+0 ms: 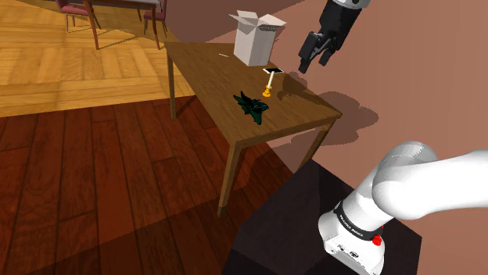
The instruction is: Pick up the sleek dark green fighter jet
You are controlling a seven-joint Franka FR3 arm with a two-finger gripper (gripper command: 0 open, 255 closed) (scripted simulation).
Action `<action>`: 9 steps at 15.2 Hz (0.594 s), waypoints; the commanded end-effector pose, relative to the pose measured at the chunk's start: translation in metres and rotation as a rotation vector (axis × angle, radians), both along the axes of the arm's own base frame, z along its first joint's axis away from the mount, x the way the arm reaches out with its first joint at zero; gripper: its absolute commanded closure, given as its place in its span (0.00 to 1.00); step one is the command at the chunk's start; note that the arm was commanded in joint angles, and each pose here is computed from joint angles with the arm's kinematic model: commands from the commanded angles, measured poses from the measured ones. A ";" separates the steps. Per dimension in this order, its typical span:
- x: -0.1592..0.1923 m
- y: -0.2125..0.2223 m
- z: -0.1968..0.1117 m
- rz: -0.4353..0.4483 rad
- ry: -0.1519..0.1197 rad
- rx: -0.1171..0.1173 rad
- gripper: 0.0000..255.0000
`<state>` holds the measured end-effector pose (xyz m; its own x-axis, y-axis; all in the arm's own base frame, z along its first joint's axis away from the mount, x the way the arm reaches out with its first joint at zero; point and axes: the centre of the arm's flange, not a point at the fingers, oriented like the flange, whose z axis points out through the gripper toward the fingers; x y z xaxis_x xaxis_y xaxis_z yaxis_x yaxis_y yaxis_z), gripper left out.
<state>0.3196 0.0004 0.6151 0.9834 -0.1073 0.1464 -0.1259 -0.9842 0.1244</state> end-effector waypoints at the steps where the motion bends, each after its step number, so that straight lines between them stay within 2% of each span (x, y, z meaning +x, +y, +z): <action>1: 0.000 0.000 0.000 0.000 0.000 0.000 0.00; 9: 0.061 -0.039 -0.071 0.006 -0.052 0.012 0.00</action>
<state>0.3750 -0.0320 0.5535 0.9768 -0.1042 0.1873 -0.1260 -0.9861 0.1084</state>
